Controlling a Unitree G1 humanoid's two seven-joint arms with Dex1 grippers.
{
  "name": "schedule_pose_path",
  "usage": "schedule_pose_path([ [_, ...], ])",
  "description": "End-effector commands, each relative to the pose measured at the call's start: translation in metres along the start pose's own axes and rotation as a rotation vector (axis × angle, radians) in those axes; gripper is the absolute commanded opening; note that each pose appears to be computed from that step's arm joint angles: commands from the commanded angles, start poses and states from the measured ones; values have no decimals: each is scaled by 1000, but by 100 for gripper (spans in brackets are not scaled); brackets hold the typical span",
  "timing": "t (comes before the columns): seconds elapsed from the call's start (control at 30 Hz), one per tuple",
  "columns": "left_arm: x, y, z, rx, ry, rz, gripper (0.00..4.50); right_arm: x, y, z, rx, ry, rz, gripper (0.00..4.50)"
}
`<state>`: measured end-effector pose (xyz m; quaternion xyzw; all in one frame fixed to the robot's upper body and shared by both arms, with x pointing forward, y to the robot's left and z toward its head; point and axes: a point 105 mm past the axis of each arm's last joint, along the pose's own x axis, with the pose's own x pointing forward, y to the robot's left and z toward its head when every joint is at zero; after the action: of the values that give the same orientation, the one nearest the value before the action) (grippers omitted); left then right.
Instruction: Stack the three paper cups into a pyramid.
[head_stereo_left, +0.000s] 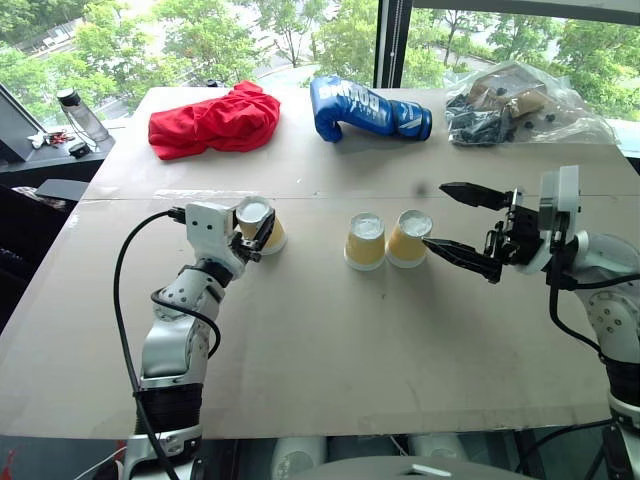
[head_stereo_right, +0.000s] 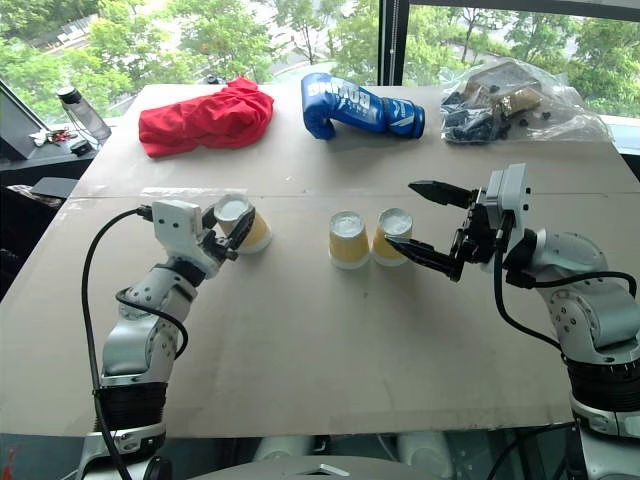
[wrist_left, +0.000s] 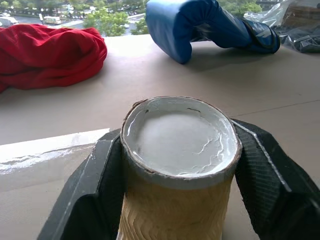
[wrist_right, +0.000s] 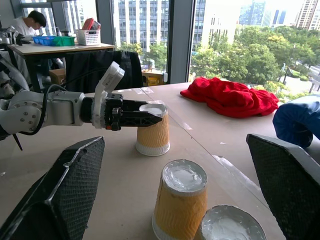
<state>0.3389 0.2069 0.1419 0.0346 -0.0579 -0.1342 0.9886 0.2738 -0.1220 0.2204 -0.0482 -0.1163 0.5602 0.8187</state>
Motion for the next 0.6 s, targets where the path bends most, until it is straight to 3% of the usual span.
schedule_pose_path([
  [0.03,4,-2,24,18,-73,-16,243,-5,0,9,-48,-20,-15,450],
  [0.2,21,-16,50,8,-127,-121,243,-15,-8,8,-64,-7,-70,450],
  [0.4,39,-94,102,-21,-193,-608,243,-42,-19,1,-70,44,-156,450],
  [0.6,40,-138,127,-36,-193,-891,243,-58,-18,-3,-49,82,-184,450],
])
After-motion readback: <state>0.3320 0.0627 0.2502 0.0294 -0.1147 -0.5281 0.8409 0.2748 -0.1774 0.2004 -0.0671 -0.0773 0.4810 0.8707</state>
